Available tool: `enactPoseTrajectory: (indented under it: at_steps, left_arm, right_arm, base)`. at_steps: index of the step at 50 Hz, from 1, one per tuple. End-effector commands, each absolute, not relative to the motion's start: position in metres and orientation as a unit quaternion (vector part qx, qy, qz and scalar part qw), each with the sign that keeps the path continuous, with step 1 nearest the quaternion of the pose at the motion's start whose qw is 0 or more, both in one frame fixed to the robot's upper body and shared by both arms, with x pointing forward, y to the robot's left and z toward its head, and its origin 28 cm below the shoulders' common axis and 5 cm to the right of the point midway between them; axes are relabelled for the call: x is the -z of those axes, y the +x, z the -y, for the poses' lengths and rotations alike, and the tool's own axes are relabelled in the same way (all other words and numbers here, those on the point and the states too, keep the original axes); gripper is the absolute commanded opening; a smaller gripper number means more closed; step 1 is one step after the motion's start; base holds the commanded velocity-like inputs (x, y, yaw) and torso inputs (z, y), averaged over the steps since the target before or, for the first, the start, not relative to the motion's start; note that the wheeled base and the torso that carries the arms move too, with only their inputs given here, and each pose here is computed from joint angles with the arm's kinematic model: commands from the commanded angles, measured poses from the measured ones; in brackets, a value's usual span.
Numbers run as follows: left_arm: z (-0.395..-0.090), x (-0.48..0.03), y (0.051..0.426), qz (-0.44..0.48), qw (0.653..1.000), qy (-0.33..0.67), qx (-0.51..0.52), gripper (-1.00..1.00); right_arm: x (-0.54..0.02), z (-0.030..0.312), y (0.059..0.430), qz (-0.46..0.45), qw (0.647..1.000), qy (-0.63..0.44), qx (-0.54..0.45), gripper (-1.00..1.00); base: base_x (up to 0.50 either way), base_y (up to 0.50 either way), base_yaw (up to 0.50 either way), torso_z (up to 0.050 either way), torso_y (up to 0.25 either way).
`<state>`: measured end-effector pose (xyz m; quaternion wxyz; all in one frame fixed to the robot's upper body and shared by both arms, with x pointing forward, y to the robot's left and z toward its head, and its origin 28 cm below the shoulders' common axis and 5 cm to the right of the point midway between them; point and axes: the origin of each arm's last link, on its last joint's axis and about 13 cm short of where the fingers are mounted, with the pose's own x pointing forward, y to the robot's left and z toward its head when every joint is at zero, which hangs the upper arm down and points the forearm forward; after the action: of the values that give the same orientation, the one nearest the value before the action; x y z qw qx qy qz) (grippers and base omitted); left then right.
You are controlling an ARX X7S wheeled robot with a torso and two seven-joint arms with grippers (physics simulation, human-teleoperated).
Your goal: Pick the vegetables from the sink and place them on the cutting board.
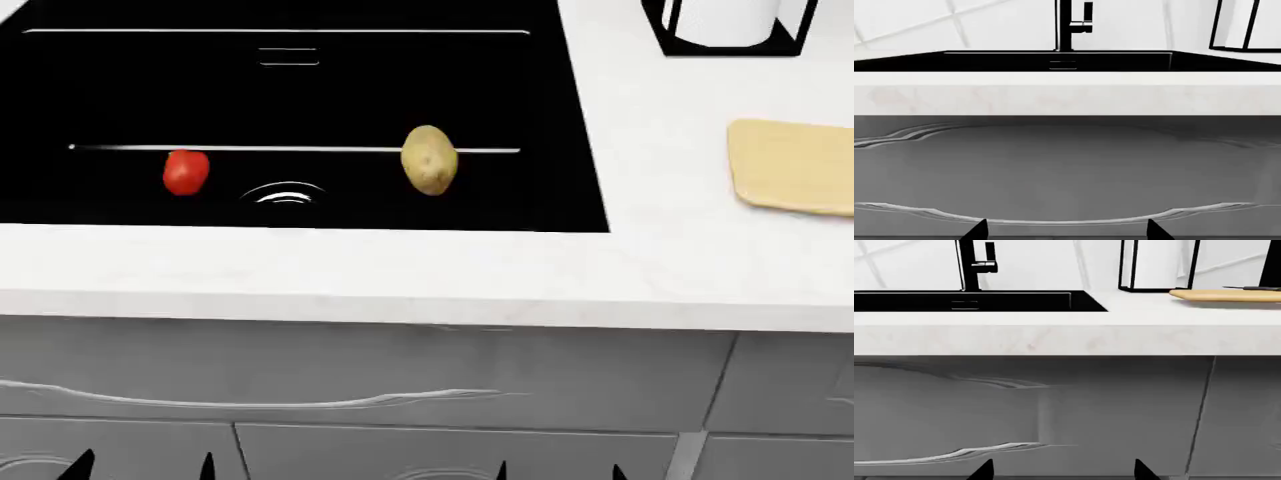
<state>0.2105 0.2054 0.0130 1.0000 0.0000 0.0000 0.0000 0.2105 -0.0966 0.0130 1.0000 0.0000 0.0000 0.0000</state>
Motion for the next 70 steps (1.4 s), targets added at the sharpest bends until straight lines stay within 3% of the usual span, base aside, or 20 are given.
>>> enactPoseTrajectory:
  at_steps: [1,15,38,46,51,54,56,70]
  left_arm:
    - [-0.206,-0.016,0.211,0.011,1.000,-0.001,-0.014,1.00]
    - [-0.207,-0.012,0.210,-0.010,1.000,0.000,-0.002,1.00]
    - [-0.205,-0.010,0.212,-0.016,1.000,0.005,-0.003,1.00]
    - [-0.206,-0.007,0.209,-0.018,0.999,0.050,-0.001,1.00]
    - [-0.206,-0.011,0.209,-0.002,1.000,0.024,-0.004,1.00]
    - [-0.205,-0.010,0.208,0.020,0.997,0.072,-0.008,1.00]
    - [-0.206,-0.013,0.205,0.024,1.000,0.012,0.012,1.00]
    - [-0.206,-0.014,0.205,0.033,0.999,0.029,0.011,1.00]
  right_arm:
    - [-0.013,0.096,0.209,0.001,1.000,-0.008,0.000,1.00]
    - [-0.013,0.095,0.210,0.001,1.000,-0.018,-0.008,1.00]
    - [-0.010,0.096,0.211,-0.010,1.000,-0.017,-0.003,1.00]
    - [-0.009,0.096,0.212,-0.017,1.000,-0.015,-0.001,1.00]
    - [-0.008,0.096,0.212,-0.020,1.000,-0.020,0.000,1.00]
    - [-0.009,0.096,0.212,-0.019,1.000,-0.021,0.000,1.00]
    - [-0.008,0.096,0.212,-0.020,1.000,-0.021,0.001,1.00]
    - [-0.009,0.096,0.211,-0.022,0.999,-0.029,0.000,1.00]
  base:
    - [0.00,0.00,0.00,0.000,0.000]
    - [0.00,0.01,0.00,0.000,0.000]
    - [0.03,0.47,0.00,0.000,0.000]
    - [0.00,0.00,0.00,0.000,0.000]
    - [0.00,0.00,0.00,0.000,0.000]
    - [0.00,0.00,0.00,0.000,0.000]
    - [0.00,0.00,0.00,0.044,0.000]
    - [0.00,0.00,0.00,0.050,0.000]
